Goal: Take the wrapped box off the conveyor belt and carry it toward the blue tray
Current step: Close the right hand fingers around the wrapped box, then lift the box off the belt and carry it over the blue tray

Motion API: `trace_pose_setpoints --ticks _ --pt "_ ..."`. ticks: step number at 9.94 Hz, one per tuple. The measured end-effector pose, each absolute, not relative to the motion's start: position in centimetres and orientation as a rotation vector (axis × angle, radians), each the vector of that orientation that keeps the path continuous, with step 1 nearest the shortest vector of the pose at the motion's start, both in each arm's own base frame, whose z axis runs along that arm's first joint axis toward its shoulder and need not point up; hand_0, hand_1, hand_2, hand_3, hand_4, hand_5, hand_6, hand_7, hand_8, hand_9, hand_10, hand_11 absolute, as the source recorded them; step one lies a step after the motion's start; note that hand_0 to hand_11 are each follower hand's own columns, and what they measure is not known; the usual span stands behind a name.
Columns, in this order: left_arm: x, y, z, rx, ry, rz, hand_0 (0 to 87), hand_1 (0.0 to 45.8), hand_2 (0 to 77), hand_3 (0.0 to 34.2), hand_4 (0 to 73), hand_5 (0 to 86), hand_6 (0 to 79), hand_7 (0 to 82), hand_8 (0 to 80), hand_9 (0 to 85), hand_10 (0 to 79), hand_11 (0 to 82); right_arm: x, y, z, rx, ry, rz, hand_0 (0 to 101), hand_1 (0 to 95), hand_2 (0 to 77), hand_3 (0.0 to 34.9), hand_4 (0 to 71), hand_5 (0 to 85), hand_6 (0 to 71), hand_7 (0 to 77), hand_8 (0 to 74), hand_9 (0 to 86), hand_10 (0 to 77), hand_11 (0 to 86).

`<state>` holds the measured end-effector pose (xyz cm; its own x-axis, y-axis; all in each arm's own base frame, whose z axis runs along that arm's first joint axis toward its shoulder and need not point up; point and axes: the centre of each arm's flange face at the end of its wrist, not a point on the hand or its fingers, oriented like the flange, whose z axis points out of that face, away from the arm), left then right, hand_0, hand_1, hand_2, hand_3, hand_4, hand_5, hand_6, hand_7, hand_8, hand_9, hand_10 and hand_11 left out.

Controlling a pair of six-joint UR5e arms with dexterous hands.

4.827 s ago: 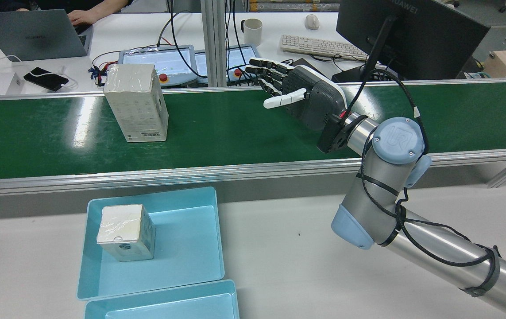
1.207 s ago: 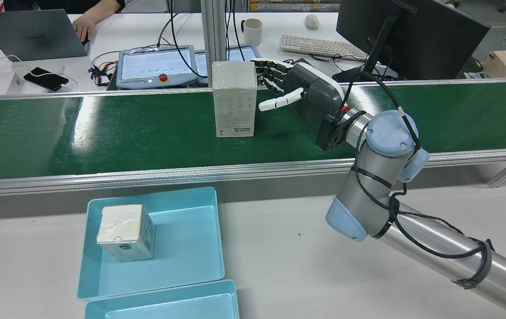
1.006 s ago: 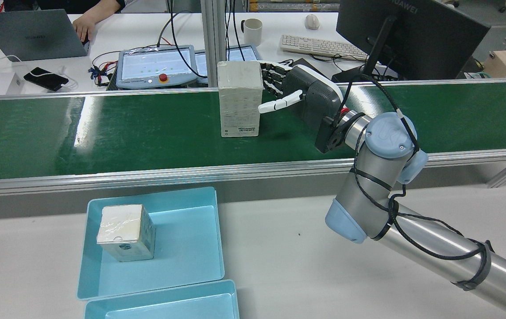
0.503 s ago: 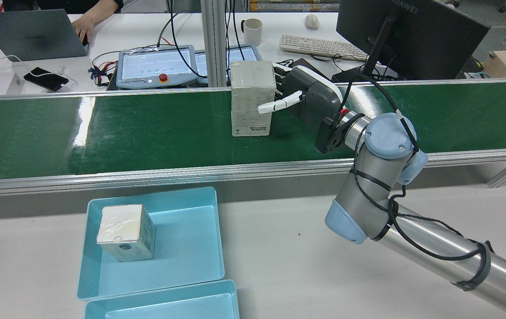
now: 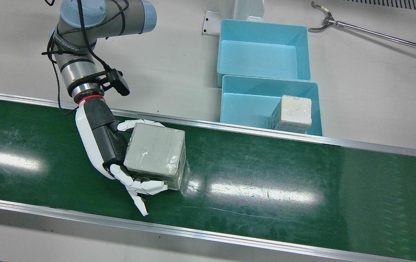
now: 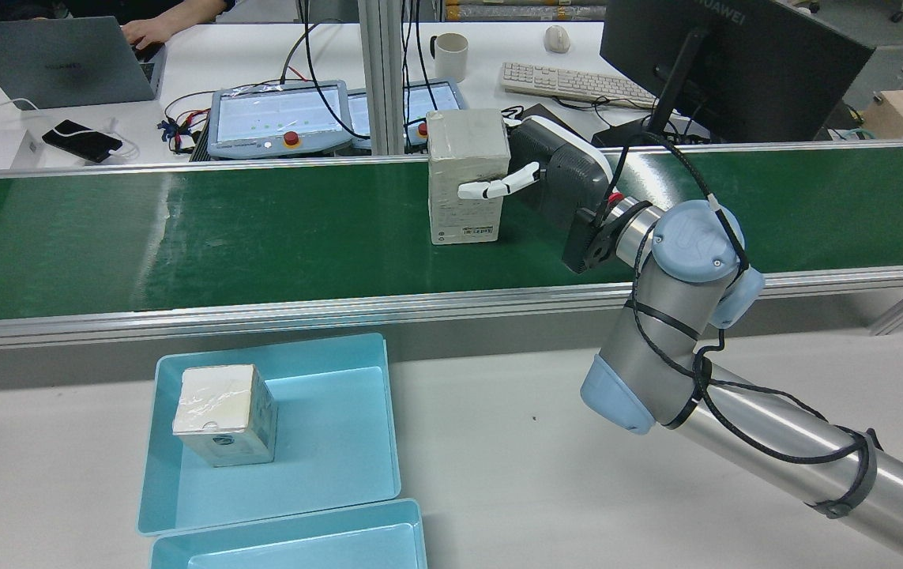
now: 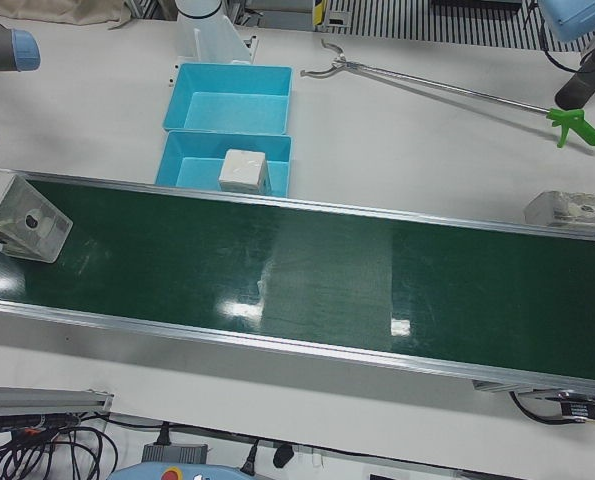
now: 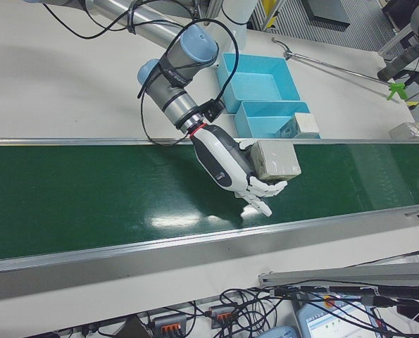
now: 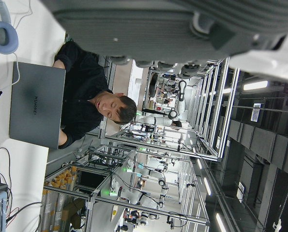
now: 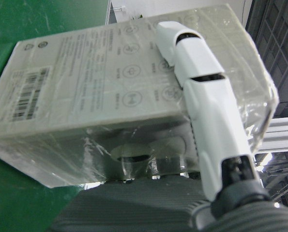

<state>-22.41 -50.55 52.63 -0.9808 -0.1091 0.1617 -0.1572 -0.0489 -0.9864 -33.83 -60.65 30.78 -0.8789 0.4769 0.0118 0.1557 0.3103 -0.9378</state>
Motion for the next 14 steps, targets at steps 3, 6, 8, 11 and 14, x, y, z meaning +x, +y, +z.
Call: trace_pose_setpoints --ticks 3,6,8,11,14 --pt "-22.4 -50.5 52.6 0.3 -2.143 2.231 0.0 0.0 1.1 0.0 0.0 1.1 0.0 0.5 0.5 0.5 0.5 0.5 -33.7 -60.7 30.8 -0.571 -2.296 1.596 66 21.3 28.9 0.0 32.7 32.7 21.3 37.1 13.1 22.4 12.5 21.3" --pt "-22.4 -50.5 52.6 0.3 -2.143 2.231 0.0 0.0 0.5 0.0 0.0 1.1 0.0 0.5 0.5 0.5 0.5 0.0 -33.7 -60.1 28.8 -0.597 -2.337 1.553 65 17.5 30.5 0.0 42.0 46.9 33.8 48.0 33.3 46.9 27.3 43.6" --pt "-22.4 -50.5 52.6 0.3 -2.143 2.231 0.0 0.0 0.5 0.0 0.0 1.1 0.0 0.5 0.5 0.5 0.5 0.0 -34.2 -58.6 26.3 -0.638 -2.378 1.489 65 17.5 30.5 0.0 42.0 52.4 36.0 51.3 34.4 48.0 29.5 45.8" --pt "-22.4 -50.5 52.6 0.3 -2.143 2.231 0.0 0.0 1.1 0.0 0.0 1.1 0.0 0.5 0.5 0.5 0.5 0.0 -37.0 -55.4 24.1 -0.718 -2.388 1.415 59 17.5 30.5 2.5 41.5 61.1 37.6 54.5 36.0 48.0 30.5 49.1" --pt "-22.4 -50.5 52.6 0.3 -2.143 2.231 0.0 0.0 1.1 0.0 0.0 1.1 0.0 0.5 0.5 0.5 0.0 0.0 -42.1 -50.2 22.4 -0.796 -2.378 1.353 59 1.6 34.9 2.3 41.5 68.2 38.2 64.4 36.0 49.1 30.5 49.1"
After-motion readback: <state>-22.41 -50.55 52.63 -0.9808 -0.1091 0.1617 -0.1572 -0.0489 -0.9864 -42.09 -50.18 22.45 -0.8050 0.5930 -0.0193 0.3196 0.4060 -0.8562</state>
